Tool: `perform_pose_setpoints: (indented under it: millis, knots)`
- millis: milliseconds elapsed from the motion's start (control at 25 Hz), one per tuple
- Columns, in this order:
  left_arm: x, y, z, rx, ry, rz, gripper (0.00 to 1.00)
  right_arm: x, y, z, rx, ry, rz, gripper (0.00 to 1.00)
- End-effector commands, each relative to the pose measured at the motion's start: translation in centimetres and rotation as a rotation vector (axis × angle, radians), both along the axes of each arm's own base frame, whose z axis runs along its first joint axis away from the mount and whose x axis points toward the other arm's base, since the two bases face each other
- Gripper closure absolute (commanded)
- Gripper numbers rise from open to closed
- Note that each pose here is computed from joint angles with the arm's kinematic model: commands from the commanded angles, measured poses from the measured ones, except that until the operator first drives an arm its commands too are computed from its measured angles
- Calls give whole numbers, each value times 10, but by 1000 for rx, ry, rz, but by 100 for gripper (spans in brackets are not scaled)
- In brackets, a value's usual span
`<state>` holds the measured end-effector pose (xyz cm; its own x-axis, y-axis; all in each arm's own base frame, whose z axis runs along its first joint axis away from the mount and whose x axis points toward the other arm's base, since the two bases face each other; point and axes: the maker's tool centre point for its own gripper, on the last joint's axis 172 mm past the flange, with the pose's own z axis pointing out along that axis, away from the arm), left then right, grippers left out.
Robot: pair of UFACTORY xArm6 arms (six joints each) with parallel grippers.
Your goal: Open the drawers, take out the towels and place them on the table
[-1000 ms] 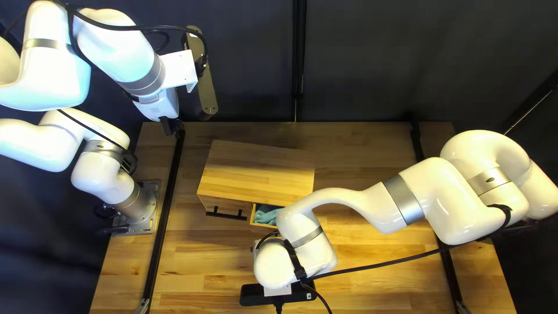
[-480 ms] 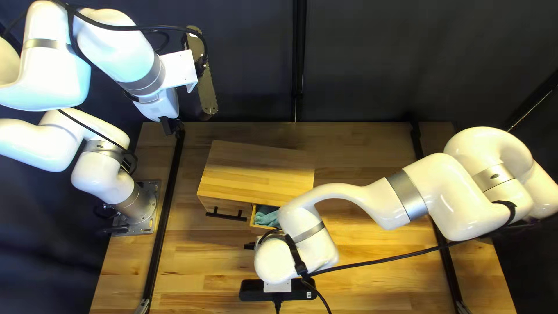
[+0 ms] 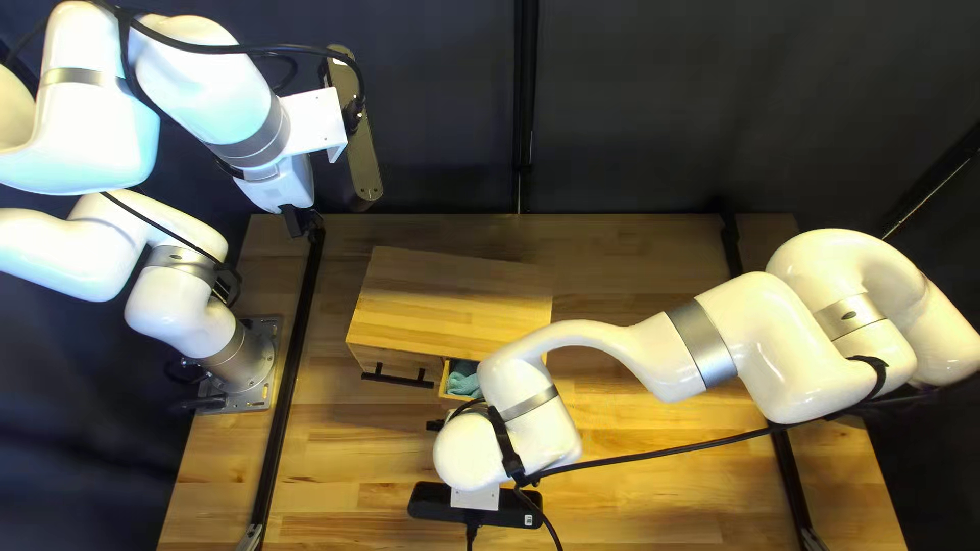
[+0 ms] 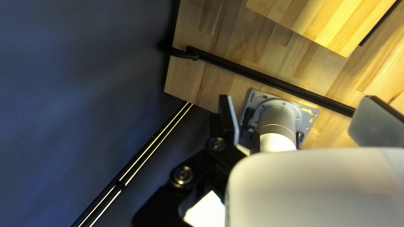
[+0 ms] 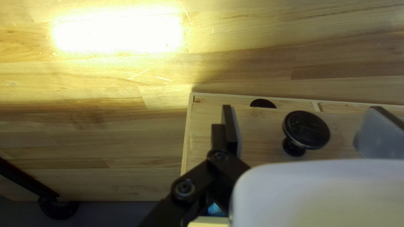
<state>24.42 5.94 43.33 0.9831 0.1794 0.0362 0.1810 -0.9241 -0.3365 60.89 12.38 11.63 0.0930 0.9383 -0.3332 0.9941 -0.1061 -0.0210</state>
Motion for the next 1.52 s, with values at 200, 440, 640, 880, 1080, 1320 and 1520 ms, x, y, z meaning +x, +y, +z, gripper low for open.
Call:
perform_pose_setpoints:
  millis: [200, 440, 640, 880, 1080, 1320, 1520]
  knots:
    - [0, 0, 0, 0, 0, 0, 0, -3, -1, 3, -8, -10, -28, 100]
    - [0, 0, 0, 0, 0, 0, 0, 1, 7, 2, -7, -16, -26, 100]
    - [0, 0, 0, 0, 0, 0, 0, 4, 23, 2, 0, -23, -21, 97]
    - [0, 0, 0, 0, 0, 0, 0, 2, 36, 5, 3, -26, -12, 85]
    - [0, 0, 0, 0, 0, 0, 0, 6, 37, 7, 2, -27, -6, 8]
    - [0, 0, 0, 0, 0, 0, 0, 7, 37, 7, 7, -32, -6, 0]
    - [0, 0, 0, 0, 0, 0, 0, 6, 42, 19, 1, -35, -9, 0]
